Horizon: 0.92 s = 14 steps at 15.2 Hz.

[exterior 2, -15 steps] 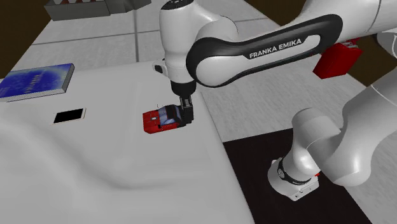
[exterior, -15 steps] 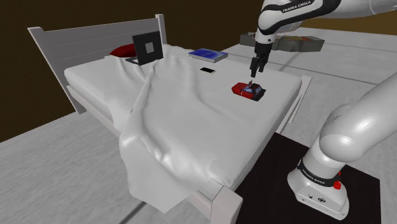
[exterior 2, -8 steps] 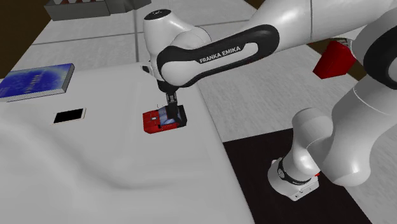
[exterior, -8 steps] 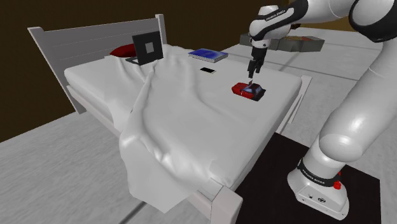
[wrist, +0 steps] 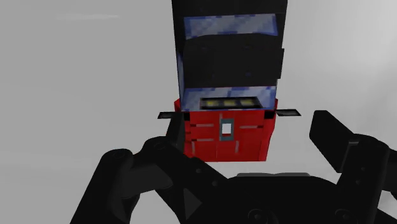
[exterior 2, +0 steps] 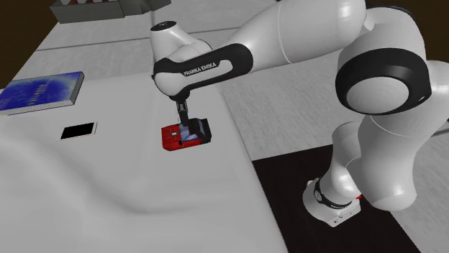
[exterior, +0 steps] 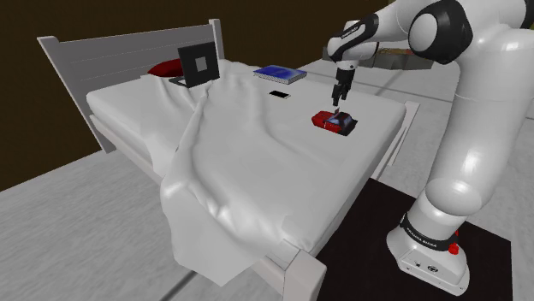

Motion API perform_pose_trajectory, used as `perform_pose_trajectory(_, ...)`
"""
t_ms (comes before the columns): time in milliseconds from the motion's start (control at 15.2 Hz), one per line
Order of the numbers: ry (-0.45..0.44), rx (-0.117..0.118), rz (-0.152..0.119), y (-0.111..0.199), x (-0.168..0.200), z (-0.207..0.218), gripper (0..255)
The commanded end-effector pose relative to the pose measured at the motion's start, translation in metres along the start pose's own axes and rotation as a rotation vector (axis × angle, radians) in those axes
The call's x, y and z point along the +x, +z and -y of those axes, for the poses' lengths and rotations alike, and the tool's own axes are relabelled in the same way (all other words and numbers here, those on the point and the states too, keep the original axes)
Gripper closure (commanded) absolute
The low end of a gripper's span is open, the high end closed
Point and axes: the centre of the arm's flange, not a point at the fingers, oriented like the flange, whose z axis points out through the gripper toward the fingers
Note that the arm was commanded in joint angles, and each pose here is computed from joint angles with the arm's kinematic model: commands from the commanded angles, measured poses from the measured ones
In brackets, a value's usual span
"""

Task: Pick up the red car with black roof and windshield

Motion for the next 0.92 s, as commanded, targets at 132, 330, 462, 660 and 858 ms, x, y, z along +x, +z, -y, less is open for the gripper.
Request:
perform_pose_trajectory(132,-0.003,0.0,0.0,0.021,0.006,-0.007,0)
perform_pose_trajectory(330,-0.003,0.0,0.0,0.036,0.006,-0.007,0)
perform_pose_trajectory(462,-0.003,0.0,0.0,0.045,0.006,-0.007,0)
perform_pose_trajectory(660,-0.003,0.0,0.0,0.044,0.006,-0.006,255)
perform_pose_trajectory(858,-0.003,0.0,0.0,0.044,0.006,-0.006,255)
